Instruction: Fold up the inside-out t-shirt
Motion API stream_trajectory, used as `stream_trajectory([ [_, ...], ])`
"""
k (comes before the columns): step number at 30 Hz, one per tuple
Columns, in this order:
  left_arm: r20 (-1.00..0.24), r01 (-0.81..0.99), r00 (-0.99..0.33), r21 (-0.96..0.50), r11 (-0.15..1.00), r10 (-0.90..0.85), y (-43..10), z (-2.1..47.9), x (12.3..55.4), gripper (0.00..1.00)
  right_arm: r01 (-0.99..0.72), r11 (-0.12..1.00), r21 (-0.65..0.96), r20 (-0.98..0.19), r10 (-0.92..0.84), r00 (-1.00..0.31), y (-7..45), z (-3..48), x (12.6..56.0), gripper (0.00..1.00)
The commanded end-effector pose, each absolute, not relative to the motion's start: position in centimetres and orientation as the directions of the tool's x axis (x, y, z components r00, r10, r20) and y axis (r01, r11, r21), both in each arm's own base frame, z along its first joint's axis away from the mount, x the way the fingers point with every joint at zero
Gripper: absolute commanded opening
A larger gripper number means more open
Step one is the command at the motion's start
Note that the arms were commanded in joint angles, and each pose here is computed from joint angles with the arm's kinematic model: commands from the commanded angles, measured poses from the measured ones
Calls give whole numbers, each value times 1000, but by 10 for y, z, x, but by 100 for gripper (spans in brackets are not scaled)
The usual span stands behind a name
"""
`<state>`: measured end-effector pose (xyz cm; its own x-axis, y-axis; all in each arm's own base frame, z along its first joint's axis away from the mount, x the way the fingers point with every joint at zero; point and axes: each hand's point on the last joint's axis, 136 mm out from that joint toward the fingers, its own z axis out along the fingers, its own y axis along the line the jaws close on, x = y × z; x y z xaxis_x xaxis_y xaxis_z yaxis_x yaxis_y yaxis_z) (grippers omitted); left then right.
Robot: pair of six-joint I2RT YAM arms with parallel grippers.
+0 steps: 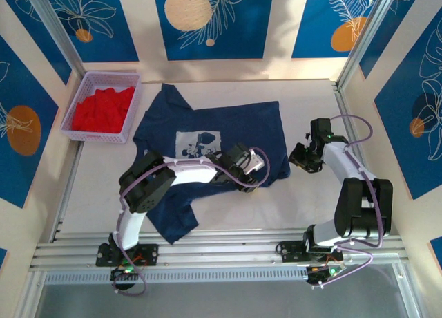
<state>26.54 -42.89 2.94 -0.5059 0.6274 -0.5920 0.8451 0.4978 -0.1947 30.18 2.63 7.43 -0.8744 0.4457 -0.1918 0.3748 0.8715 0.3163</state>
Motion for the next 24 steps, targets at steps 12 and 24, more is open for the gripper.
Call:
stream_trajectory([
  [12,-537,849,-516,-218,481,668,-417,8,252,54,292,823,488,-31,351,-936,103,49,294,34],
  [24,-544,838,-533,-230,496,648,-415,3,250,54,175,592,787,-61,356,-933,158,123,326,8],
])
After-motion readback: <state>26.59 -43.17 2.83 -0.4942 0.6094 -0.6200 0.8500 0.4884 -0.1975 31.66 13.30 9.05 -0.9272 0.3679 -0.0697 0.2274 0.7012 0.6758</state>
